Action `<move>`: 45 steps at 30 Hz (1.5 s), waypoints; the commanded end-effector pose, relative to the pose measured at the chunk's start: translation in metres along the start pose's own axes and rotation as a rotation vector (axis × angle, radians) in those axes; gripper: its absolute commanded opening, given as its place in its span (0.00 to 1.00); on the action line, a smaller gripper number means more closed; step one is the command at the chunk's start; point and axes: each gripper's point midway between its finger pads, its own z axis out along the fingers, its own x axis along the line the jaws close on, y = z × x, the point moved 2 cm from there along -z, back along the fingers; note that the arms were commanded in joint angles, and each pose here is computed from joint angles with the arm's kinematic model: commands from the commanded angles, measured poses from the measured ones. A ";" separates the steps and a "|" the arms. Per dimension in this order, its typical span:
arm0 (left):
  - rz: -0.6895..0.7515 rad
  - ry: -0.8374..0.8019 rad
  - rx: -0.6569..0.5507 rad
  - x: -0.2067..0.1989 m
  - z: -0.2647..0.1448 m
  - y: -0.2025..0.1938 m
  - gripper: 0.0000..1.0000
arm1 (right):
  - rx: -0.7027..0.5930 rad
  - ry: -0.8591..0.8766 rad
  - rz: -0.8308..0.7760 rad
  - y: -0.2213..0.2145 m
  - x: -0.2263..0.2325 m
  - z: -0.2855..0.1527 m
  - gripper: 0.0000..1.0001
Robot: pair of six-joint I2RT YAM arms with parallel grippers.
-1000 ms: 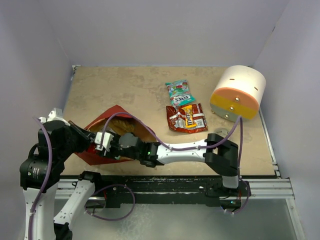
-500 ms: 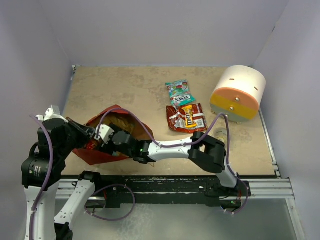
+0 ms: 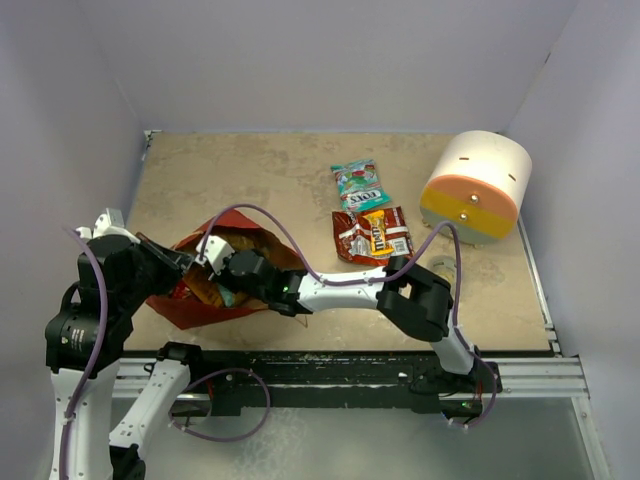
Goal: Take the snacks out of the paper bag
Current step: Take out the snack from the paper bag.
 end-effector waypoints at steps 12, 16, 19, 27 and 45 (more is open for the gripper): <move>0.029 0.004 0.092 0.000 -0.002 -0.013 0.00 | -0.203 0.030 0.043 0.088 -0.021 -0.021 0.00; 0.036 -0.006 0.076 -0.004 -0.003 -0.008 0.00 | -0.262 0.131 0.068 0.107 -0.010 -0.041 0.00; 0.042 -0.006 0.063 -0.005 -0.004 -0.005 0.00 | -0.321 0.205 0.067 0.115 -0.003 -0.060 0.00; 0.039 -0.002 0.022 -0.008 -0.008 0.004 0.00 | -0.357 0.355 0.033 0.114 0.012 -0.098 0.00; 0.014 0.056 -0.060 -0.003 -0.021 0.020 0.00 | -0.520 0.502 -0.148 0.169 0.013 -0.174 0.00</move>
